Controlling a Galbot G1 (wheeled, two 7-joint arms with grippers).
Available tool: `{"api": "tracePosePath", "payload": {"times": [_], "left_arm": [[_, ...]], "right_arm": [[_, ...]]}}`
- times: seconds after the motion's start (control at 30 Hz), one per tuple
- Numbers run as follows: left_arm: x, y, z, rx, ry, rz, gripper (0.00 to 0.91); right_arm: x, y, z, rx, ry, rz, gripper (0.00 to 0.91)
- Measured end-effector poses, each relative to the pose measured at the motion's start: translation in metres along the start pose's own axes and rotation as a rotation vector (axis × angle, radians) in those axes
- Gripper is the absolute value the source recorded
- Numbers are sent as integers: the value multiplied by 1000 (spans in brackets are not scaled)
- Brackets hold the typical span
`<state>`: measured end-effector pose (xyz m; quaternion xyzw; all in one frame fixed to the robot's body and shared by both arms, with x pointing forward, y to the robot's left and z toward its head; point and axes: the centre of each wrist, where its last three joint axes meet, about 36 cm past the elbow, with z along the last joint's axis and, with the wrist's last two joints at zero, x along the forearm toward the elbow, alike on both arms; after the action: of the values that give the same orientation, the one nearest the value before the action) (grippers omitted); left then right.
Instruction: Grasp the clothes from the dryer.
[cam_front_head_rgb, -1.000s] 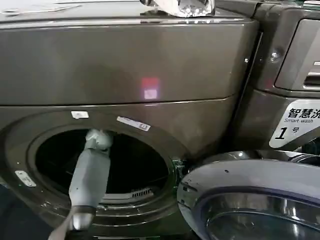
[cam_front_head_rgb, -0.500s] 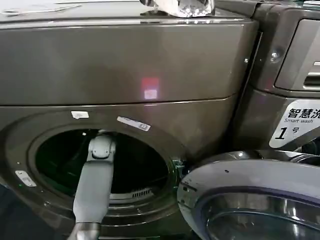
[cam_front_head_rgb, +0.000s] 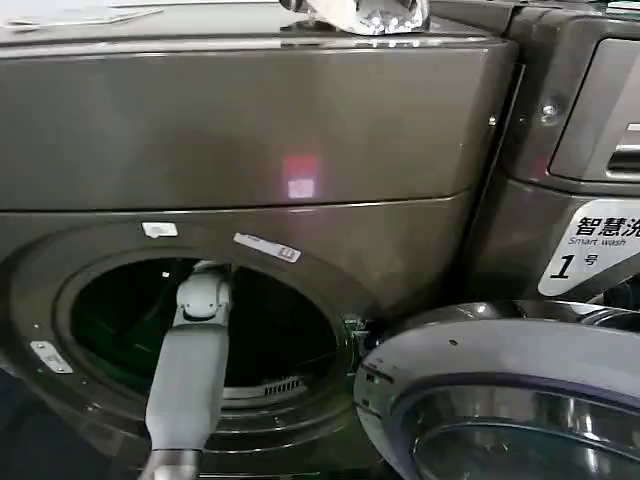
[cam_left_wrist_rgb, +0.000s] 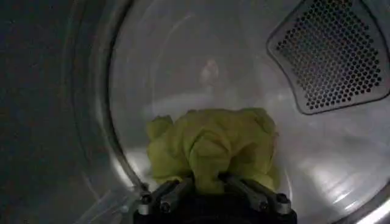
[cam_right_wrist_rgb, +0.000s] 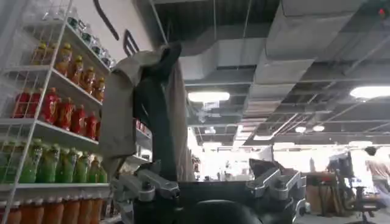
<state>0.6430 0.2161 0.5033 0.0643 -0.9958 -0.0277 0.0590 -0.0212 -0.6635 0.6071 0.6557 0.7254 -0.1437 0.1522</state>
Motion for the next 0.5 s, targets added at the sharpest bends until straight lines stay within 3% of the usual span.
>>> {"api": "tracePosePath", "payload": {"times": [0.5], "left_arm": [[-1,1,3,-39,-4,20,0]], "right_arm": [[1,-1,-6,-9,3,-4,907]]}}
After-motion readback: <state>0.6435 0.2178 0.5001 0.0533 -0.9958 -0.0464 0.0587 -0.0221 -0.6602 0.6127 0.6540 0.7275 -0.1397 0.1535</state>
